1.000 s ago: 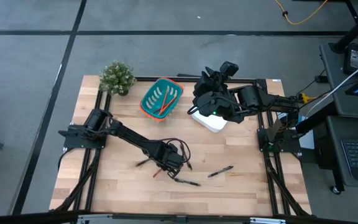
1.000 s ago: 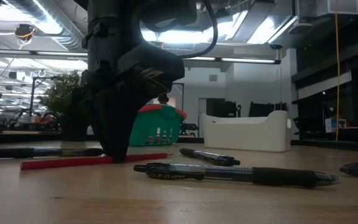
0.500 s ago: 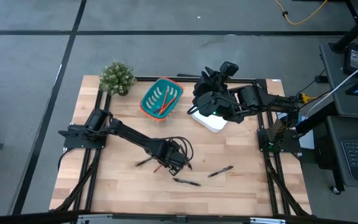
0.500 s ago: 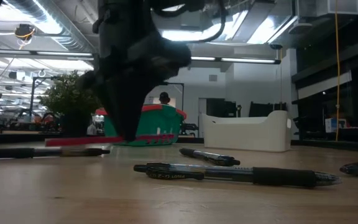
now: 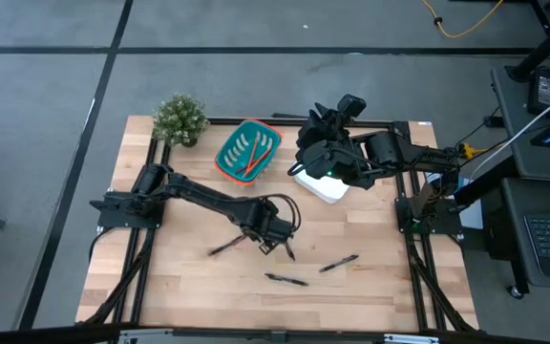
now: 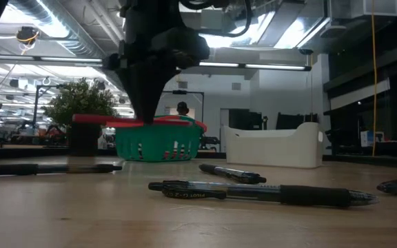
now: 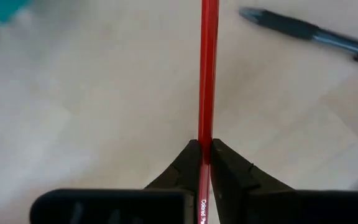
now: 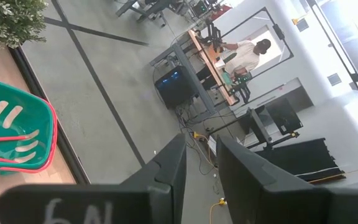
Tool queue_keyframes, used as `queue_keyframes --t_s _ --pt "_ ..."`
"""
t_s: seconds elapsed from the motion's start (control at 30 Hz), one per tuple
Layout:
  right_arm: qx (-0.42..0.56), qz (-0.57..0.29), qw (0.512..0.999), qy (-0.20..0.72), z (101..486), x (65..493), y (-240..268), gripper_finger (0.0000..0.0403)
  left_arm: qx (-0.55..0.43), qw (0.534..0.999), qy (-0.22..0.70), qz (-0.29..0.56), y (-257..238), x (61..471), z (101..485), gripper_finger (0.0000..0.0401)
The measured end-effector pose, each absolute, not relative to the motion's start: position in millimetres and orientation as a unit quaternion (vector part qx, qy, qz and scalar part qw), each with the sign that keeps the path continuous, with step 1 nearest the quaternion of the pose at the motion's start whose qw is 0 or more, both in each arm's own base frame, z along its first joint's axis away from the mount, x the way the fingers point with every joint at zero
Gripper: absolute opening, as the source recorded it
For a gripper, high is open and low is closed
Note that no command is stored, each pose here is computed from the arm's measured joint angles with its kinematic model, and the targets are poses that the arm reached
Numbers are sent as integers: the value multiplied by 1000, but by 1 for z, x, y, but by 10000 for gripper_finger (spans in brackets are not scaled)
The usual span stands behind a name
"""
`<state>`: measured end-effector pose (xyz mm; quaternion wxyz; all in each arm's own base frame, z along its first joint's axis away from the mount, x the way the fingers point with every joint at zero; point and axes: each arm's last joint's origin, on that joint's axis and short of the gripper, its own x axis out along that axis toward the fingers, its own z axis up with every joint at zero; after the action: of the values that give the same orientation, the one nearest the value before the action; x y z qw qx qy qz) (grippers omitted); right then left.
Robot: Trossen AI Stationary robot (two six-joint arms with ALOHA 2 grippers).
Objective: Sort pens & pencils
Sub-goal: Put the red pencil into the blue bin
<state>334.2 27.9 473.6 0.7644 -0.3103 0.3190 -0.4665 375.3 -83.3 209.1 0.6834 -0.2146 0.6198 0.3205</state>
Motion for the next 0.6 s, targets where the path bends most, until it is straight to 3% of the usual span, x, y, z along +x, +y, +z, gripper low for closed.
queue_keyframes --t_s 0.6 --pt "-314 -467 762 320 474 334 28 90 -126 644 634 410 8 372 270 24"
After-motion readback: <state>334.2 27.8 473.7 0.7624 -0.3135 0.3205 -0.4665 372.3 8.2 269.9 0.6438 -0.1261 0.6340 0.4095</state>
